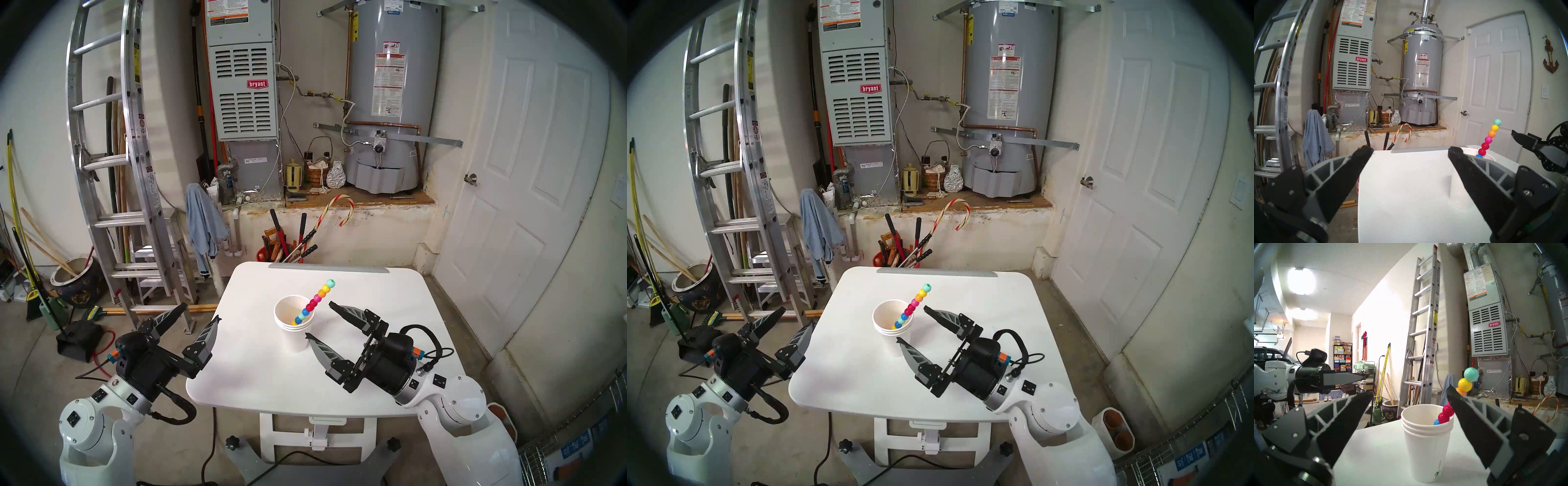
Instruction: Switch the marker to another color
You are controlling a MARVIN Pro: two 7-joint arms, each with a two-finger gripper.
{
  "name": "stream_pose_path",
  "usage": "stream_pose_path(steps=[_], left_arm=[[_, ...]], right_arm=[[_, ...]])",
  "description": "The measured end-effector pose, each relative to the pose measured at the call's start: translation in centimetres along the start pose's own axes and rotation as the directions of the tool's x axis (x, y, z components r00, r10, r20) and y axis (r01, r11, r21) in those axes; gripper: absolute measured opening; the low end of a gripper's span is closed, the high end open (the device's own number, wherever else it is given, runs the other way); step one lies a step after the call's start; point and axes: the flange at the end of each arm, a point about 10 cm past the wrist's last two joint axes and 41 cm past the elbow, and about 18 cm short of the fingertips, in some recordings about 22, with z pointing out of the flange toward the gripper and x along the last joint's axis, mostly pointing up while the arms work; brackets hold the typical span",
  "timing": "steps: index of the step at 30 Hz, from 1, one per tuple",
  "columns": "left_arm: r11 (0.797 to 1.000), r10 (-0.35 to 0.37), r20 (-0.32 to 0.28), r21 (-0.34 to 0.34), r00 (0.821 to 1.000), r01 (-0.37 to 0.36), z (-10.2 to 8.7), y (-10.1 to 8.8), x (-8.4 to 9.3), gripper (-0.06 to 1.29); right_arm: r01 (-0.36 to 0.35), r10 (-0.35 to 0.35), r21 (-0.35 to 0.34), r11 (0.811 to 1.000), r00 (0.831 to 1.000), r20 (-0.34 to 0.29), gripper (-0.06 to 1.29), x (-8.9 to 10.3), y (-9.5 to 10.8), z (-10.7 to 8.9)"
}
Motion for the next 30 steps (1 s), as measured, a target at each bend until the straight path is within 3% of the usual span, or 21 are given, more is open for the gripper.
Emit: stream_pose_path(steps=[11, 30], left_arm=[[1.0, 0.004, -0.004, -0.002, 1.0, -0.004, 0.1, -0.2, 0.2, 1.27], [1.0, -0.004, 0.006, -0.005, 1.0, 0.004, 0.2, -0.3, 0.1, 1.27]], right_arm=[[-0.006, 0.006, -0.009, 1.0, 1.0, 0.012, 1.2, -1.6, 0.7, 1.1], [0.052, -0.053, -0.014, 0.999, 0.998, -0.017, 1.2, -1.0, 1.5, 3.1]])
